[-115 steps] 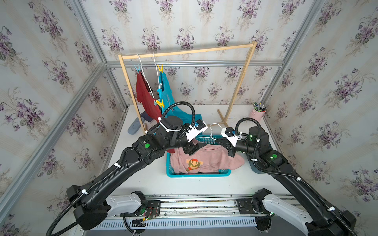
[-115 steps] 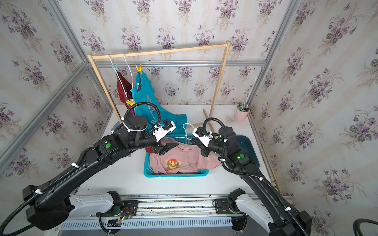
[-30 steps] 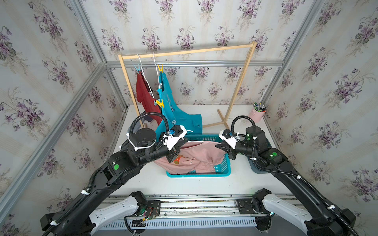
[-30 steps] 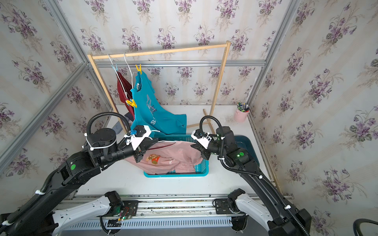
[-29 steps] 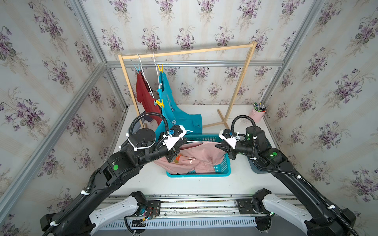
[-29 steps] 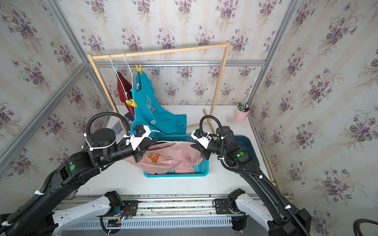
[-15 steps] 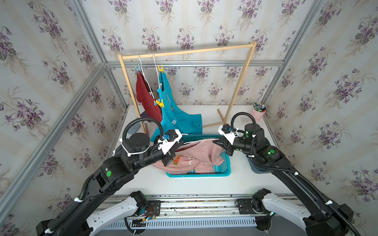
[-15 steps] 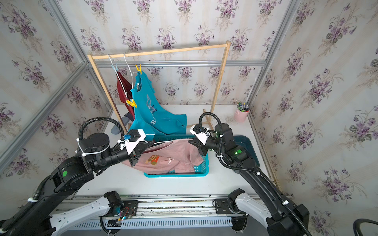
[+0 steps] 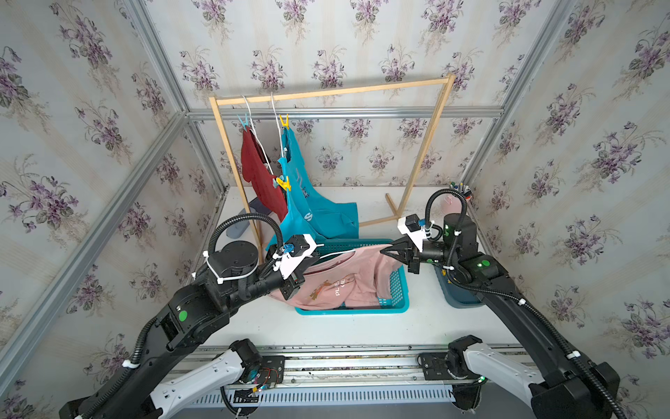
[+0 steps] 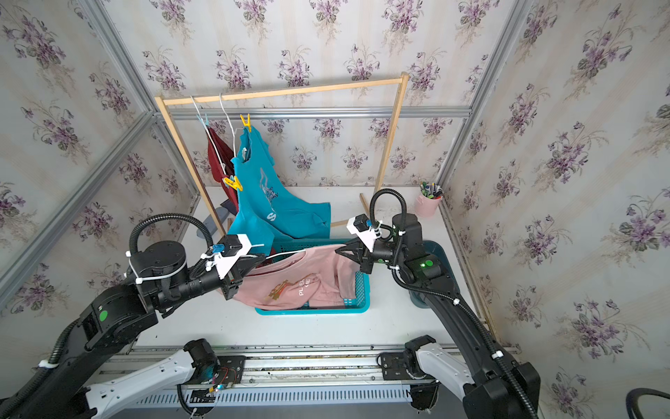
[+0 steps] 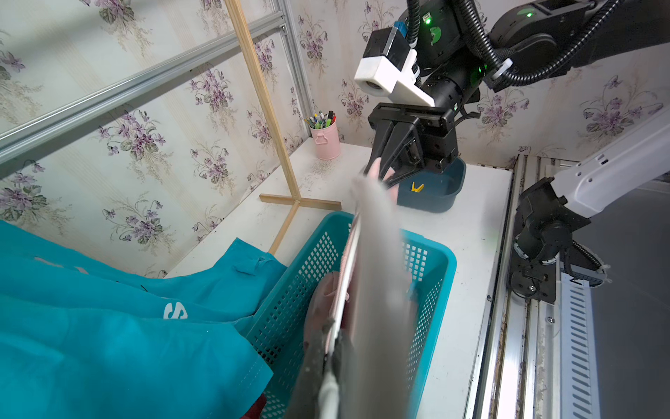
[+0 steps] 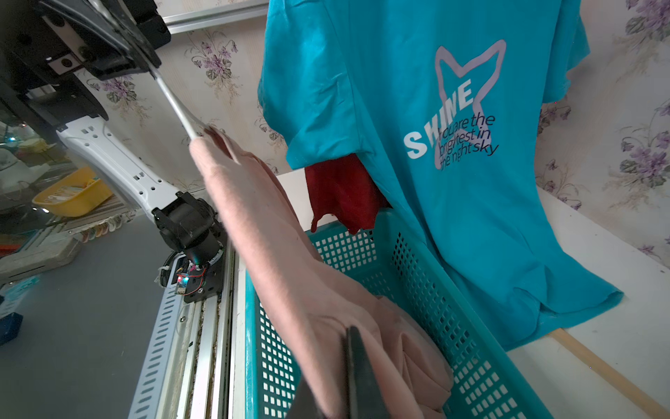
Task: Remove the clothespins securing t-shirts to the hanger
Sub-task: Remove the T-shirt from the hanger.
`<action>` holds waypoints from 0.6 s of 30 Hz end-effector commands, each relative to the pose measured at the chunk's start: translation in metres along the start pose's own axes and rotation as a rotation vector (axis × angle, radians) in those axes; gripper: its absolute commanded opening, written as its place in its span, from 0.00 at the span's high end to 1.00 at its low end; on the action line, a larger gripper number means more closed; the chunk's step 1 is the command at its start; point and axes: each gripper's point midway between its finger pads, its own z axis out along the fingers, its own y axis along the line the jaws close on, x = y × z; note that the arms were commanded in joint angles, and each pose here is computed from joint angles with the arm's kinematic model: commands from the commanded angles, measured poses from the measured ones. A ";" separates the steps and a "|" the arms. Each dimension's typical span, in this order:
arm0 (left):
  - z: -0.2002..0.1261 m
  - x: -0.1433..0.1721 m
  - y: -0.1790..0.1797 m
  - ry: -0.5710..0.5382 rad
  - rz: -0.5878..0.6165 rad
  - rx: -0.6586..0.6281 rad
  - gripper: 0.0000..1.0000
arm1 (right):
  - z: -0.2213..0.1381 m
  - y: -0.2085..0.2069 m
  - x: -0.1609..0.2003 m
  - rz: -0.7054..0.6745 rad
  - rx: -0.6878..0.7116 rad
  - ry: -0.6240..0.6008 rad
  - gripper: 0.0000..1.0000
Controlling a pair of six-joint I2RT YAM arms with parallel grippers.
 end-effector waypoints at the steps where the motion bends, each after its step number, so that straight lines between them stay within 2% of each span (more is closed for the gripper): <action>1: -0.006 -0.007 0.018 -0.004 -0.005 -0.090 1.00 | -0.008 -0.034 0.035 0.142 0.207 0.114 0.94; 4: 0.005 -0.010 0.011 0.005 -0.019 -0.034 1.00 | -0.014 -0.034 0.022 0.126 0.239 0.064 0.68; 6: 0.016 -0.012 0.002 0.015 -0.027 0.029 1.00 | -0.018 -0.033 0.011 0.092 0.258 0.023 0.60; 8: 0.029 -0.013 -0.010 0.031 -0.046 0.117 1.00 | -0.022 -0.027 0.001 0.050 0.258 -0.024 0.57; 10: 0.039 -0.008 -0.015 0.065 -0.059 0.151 1.00 | -0.023 -0.024 -0.002 0.034 0.250 -0.036 0.57; 14: 0.049 0.004 -0.010 0.123 -0.027 0.128 1.00 | -0.025 -0.021 -0.007 0.014 0.241 -0.012 0.56; 18: 0.049 0.002 -0.009 0.122 -0.011 0.126 1.00 | -0.021 -0.014 -0.001 -0.024 0.212 0.046 0.52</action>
